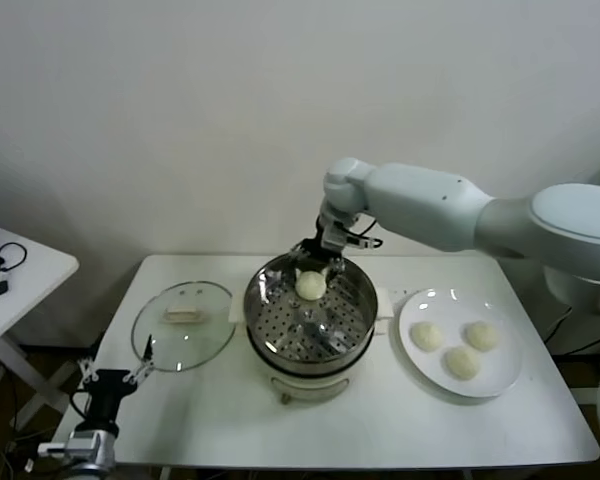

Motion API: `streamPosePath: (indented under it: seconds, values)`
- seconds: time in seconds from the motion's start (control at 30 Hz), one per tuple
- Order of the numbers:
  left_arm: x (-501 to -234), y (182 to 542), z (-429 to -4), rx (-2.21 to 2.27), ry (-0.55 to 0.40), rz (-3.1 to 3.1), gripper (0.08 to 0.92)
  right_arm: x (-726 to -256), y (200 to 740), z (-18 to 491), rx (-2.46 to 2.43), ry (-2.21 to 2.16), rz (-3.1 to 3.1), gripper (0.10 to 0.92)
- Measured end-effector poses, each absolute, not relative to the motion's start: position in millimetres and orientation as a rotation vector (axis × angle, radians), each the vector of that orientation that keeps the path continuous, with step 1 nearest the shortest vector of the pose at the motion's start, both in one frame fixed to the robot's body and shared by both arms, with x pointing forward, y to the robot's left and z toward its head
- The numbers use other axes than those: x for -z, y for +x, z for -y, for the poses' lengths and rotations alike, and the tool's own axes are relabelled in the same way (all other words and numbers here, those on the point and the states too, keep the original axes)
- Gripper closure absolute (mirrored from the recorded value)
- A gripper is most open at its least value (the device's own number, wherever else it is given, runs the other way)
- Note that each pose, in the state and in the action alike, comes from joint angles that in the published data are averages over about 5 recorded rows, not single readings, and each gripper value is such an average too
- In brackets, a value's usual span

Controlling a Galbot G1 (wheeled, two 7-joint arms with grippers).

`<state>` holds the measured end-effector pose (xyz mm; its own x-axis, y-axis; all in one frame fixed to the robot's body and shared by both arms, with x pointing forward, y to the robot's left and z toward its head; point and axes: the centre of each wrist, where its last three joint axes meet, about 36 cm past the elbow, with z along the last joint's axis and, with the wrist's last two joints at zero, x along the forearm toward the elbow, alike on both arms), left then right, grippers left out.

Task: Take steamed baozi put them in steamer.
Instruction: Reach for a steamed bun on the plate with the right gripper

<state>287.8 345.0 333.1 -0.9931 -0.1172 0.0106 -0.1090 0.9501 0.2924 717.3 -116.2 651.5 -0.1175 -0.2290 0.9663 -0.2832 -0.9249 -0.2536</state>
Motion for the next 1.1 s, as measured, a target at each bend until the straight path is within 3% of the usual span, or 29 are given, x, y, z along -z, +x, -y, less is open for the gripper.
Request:
streamPosePath:
  seconds: [0.23, 0.4, 0.73, 1.1]
  values:
    - [-338, 286, -347, 0.460, 0.191, 3.082, 0.177, -685, 716, 193, -2.050, 1.851, 0.845, 0.200]
    - [-339, 286, -348, 0.455, 0.198, 3.087, 0.177, -682, 703, 250, -1.870, 1.692, 1.015, 0.200]
    - [-339, 287, -350, 0.447, 0.208, 3.091, 0.177, -620, 660, 327, -1.525, 1.428, 1.275, 0.200]
    - [-335, 284, -350, 0.448, 0.211, 3.080, 0.177, -540, 640, 349, -1.355, 1.273, 1.351, 0.200]
